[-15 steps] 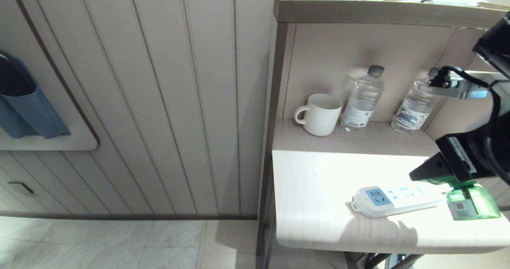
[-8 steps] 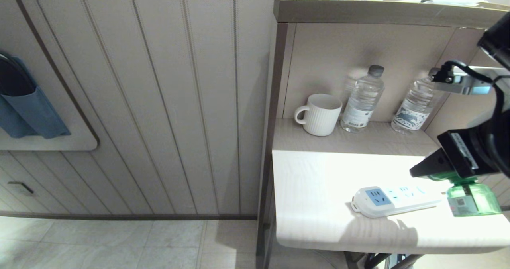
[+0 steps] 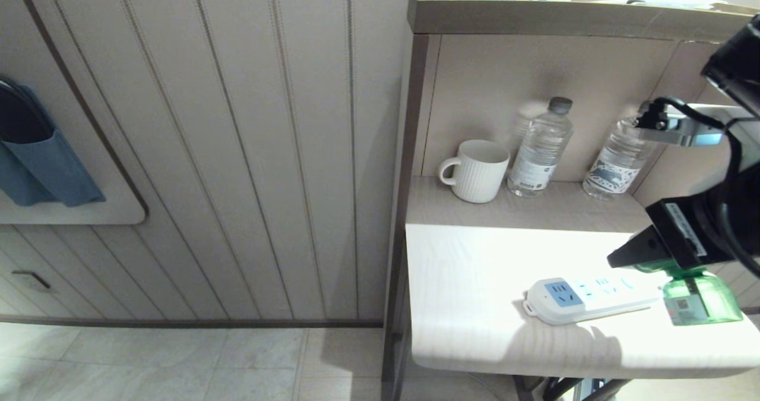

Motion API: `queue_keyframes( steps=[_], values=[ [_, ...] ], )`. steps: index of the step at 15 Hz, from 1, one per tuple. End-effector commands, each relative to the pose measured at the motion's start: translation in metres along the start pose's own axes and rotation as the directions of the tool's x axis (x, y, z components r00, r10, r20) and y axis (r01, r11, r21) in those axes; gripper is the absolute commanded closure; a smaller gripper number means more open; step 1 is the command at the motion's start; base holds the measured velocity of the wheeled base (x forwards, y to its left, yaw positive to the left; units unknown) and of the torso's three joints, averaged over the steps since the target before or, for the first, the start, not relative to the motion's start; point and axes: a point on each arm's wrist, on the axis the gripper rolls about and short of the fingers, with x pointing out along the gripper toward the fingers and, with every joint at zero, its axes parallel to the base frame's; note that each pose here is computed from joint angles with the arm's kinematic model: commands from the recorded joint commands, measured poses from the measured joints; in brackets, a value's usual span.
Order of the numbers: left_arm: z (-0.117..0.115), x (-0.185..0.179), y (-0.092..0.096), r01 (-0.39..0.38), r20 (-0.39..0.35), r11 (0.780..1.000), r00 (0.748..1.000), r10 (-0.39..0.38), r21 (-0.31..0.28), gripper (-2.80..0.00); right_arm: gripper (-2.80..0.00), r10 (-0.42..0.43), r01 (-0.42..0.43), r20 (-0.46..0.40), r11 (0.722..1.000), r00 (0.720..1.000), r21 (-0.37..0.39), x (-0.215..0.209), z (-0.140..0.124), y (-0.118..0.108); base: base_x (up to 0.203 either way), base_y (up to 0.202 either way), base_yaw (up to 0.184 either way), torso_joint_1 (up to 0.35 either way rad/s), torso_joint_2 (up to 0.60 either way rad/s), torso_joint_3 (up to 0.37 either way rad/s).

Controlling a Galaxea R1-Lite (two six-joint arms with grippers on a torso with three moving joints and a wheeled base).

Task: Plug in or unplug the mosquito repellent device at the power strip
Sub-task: Insert the plug into the socket

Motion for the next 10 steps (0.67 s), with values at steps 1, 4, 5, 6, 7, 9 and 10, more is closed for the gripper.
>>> queue_keyframes(
  steps=[1, 4, 5, 6, 7, 9, 10],
  values=[
    [-0.0002, 0.0002, 0.0, -0.001, -0.002, 1.0, 1.0, 0.001, 0.0, 0.0, 0.0, -0.003, 0.003, -0.017, 1.0, 1.0, -0.002, 0.0023, -0.0005, 0.0005, 0.0, 0.0, 0.0, 0.0, 0.0, 0.0],
    [-0.0002, 0.0002, 0.0, -0.001, -0.002, 1.0, 1.0, 0.001, 0.0, 0.0, 0.0, -0.003, 0.003, -0.018, 1.0, 1.0, 0.0, 0.0028, -0.0002, 0.0007, 0.0, 0.0, 0.0, 0.0, 0.0, 0.0],
    [-0.0002, 0.0002, 0.0, -0.001, -0.002, 1.0, 1.0, 0.001, 0.0, 0.0, 0.0, -0.005, 0.005, -0.022, 1.0, 1.0, 0.001, 0.0033, -0.0003, 0.0007, 0.0, 0.0, 0.0, 0.0, 0.0, 0.0],
    [-0.0002, 0.0002, 0.0, -0.001, -0.002, 1.0, 1.0, 0.001, 0.0, 0.0, 0.0, -0.007, 0.007, -0.029, 1.0, 1.0, 0.001, 0.005, -0.0008, 0.0008, 0.0, 0.0, 0.0, 0.0, 0.0, 0.0],
    [-0.0002, 0.0002, 0.0, -0.001, -0.002, 1.0, 1.0, 0.001, 0.0, 0.0, 0.0, -0.008, 0.008, -0.032, 1.0, 0.999, -0.001, 0.0066, -0.0006, 0.0011, 0.0, 0.0, 0.0, 0.0, 0.0, 0.0],
    [-0.0002, 0.0002, 0.0, -0.001, -0.002, 1.0, 1.0, 0.001, 0.0, 0.0, 0.0, -0.01, 0.01, -0.038, 1.0, 0.999, 0.001, 0.0077, -0.0009, 0.0011, 0.0, 0.0, 0.0, 0.0, 0.0, 0.0],
    [-0.0002, 0.0002, 0.0, -0.001, -0.002, 1.0, 1.0, 0.001, 0.0, 0.0, 0.0, -0.01, 0.01, -0.038, 1.0, 0.999, 0.003, 0.0072, -0.0012, 0.0009, 0.0, 0.0, 0.0, 0.0, 0.0, 0.0]
  ],
)
